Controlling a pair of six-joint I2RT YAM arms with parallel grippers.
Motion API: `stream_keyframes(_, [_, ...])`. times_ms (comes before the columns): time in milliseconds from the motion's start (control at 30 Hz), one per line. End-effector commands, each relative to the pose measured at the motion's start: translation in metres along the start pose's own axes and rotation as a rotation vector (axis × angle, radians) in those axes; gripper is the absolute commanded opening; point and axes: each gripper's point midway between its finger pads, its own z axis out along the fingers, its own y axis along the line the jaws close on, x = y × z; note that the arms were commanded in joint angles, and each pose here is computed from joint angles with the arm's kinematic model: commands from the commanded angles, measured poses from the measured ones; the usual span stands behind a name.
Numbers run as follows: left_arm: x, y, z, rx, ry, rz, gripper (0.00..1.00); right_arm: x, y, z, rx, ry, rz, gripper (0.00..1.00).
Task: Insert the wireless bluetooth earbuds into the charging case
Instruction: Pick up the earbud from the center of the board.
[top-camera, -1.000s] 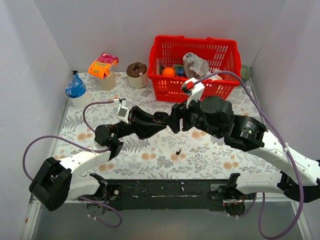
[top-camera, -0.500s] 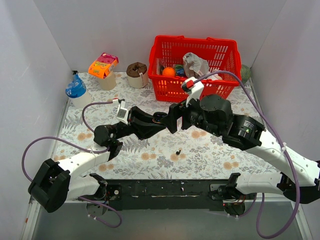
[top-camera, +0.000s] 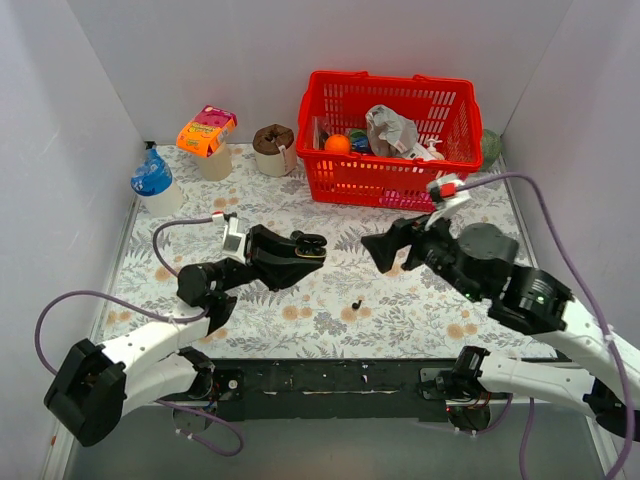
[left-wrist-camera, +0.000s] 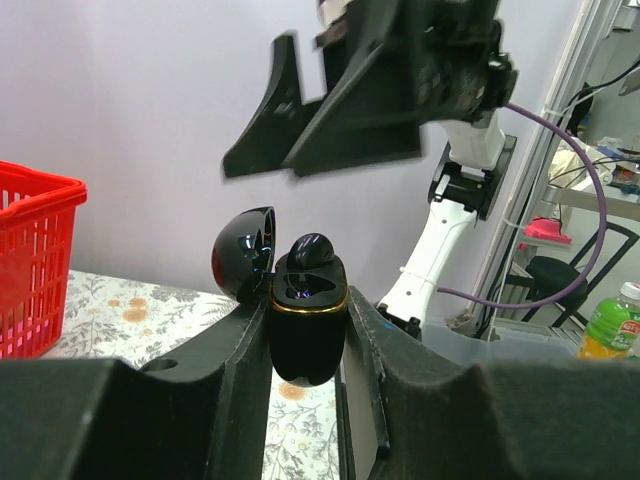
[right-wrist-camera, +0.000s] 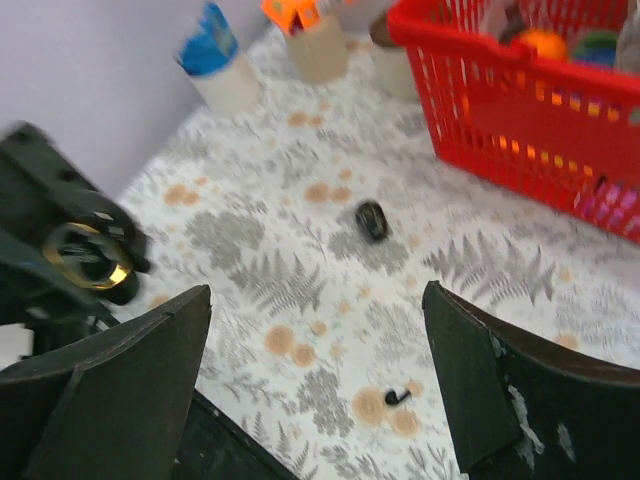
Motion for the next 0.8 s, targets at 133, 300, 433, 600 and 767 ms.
stream_keyframes(133, [0.004,-0.010,-0.032,-0.116,-0.002,0.018,0.00,0.159,-0.051,0.035,0.204,0.389,0.002,0.88])
stream_keyframes(300, [0.001,-0.008,-0.051,-0.241,-0.021,-0.016,0.00,0.215,-0.076,0.035,0.316,0.547,-0.044,0.82])
stream_keyframes(433, [0.013,-0.003,-0.061,-0.321,0.008,-0.136,0.00,0.249,-0.074,0.041,0.248,0.598,-0.060,0.64])
stream_keyframes(600, [0.016,-0.012,-0.061,-0.287,0.031,-0.166,0.00,0.283,-0.069,0.045,0.169,0.674,-0.083,0.57])
stream_keyframes(767, [0.014,-0.013,-0.064,-0.301,0.027,-0.151,0.00,0.302,-0.075,0.044,0.200,0.734,-0.076,0.62])
